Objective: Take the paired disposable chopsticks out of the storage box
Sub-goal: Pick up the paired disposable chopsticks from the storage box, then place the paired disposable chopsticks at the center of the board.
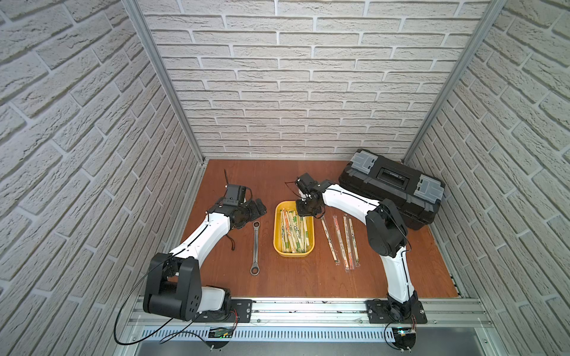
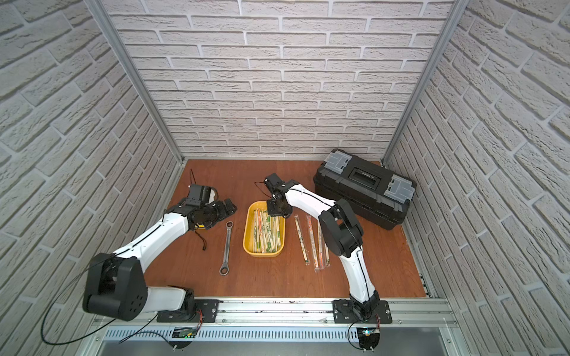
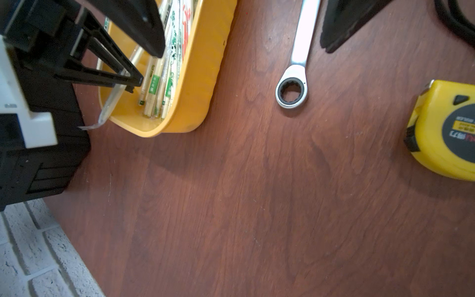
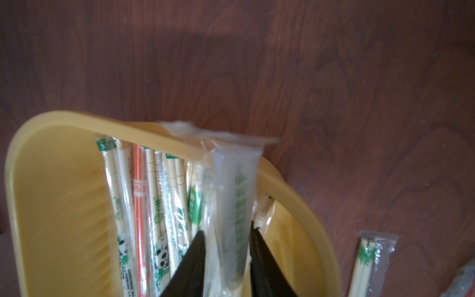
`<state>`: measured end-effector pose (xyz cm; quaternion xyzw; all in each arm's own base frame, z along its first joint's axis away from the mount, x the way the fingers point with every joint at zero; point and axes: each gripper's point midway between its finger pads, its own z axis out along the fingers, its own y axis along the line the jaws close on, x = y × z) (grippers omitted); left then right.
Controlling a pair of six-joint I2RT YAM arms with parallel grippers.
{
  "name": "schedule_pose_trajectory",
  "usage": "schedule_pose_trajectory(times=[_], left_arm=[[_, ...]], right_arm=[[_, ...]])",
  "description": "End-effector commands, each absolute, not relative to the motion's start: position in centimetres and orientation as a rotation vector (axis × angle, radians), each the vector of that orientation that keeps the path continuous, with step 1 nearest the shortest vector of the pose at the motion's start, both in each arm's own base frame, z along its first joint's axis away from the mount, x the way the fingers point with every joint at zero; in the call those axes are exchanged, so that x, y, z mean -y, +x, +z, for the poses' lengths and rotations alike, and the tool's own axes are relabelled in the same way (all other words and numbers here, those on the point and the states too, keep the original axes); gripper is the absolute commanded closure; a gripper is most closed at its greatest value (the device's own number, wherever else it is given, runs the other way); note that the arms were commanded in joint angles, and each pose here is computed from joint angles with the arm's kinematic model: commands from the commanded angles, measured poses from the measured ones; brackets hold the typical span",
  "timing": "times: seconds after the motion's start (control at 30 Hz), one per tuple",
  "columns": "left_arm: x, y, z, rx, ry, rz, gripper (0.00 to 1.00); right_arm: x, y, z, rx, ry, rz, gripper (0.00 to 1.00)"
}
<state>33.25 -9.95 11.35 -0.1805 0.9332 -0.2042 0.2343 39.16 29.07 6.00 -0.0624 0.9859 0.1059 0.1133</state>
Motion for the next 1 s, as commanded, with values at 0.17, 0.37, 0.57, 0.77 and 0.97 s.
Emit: schedule_pose_trajectory(times=[0.17, 0.37, 0.57, 0.77, 0.97], left_arm=[[9.9, 33.3, 11.8, -2.53, -0.485, -0.582, 0.02], [9.8, 33.4, 12.3, -2.521, -0.476, -0.58, 0.02], [10.0, 33.3, 12.7, -2.521, -0.461, -0.572, 0.02], [11.4, 33.5, 13.4, -2.524, -0.404, -0.557, 0.02], [13.0, 33.9, 13.8, -2.539, -0.348, -0.546, 0.02]], right_arm=[[-29.9, 39.4, 7.6, -2.856, -0.205, 0.357, 0.95], [-30.4, 39.2, 11.3, -2.776, -0.188, 0.463, 0.97], [-29.5, 38.7, 17.2, -2.641, -0.174, 0.524, 0.98], [-25.4, 37.0, 18.2, -2.626, -0.133, 0.48, 0.98], [-19.8, 34.2, 14.6, -2.705, -0.066, 0.364, 0.98]])
